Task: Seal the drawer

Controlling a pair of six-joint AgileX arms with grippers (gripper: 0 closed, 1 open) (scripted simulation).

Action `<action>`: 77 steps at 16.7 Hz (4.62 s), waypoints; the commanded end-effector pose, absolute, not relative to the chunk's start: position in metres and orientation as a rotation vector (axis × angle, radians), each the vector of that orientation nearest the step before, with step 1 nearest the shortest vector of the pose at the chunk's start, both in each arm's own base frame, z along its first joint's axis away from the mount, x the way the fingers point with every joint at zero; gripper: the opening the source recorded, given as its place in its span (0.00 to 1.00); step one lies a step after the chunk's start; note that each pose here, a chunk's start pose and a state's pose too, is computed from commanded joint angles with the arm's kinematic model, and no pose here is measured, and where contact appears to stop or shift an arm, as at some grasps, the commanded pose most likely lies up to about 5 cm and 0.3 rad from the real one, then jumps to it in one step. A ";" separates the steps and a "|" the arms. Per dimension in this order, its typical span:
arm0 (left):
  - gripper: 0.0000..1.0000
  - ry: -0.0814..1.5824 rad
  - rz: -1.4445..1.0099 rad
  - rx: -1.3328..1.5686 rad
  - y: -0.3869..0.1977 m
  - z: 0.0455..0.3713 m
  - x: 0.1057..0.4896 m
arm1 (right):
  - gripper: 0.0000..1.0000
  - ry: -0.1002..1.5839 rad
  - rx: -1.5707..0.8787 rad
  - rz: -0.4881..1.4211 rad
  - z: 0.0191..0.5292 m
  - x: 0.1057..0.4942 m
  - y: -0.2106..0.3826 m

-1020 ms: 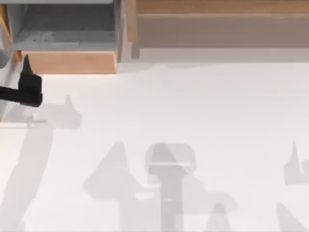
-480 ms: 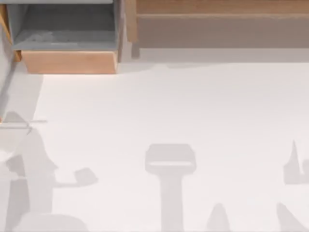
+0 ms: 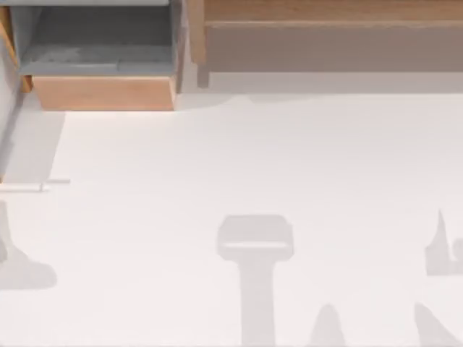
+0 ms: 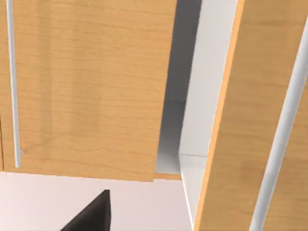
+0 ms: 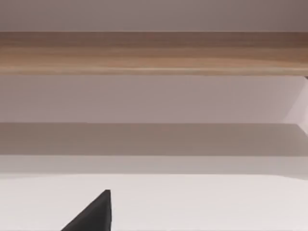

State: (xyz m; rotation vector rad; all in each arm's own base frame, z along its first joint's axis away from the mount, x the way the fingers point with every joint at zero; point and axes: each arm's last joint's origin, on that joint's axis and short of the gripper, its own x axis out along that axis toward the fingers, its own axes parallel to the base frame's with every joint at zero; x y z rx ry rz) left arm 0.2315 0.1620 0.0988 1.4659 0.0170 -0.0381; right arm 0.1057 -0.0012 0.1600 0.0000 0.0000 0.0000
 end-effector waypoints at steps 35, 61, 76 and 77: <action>0.00 -0.016 -0.016 1.571 0.174 0.095 0.254 | 1.00 0.000 0.000 0.000 0.160 0.106 -0.001; 0.00 -0.002 -0.021 1.555 0.176 0.093 0.371 | 1.00 0.000 0.000 0.000 0.160 0.106 -0.001; 0.00 0.012 -0.027 1.548 0.174 0.090 0.439 | 1.00 0.000 0.000 0.000 0.160 0.106 -0.001; 0.00 0.013 -0.028 1.547 0.174 0.089 0.439 | 1.00 0.000 0.000 0.000 0.160 0.106 -0.001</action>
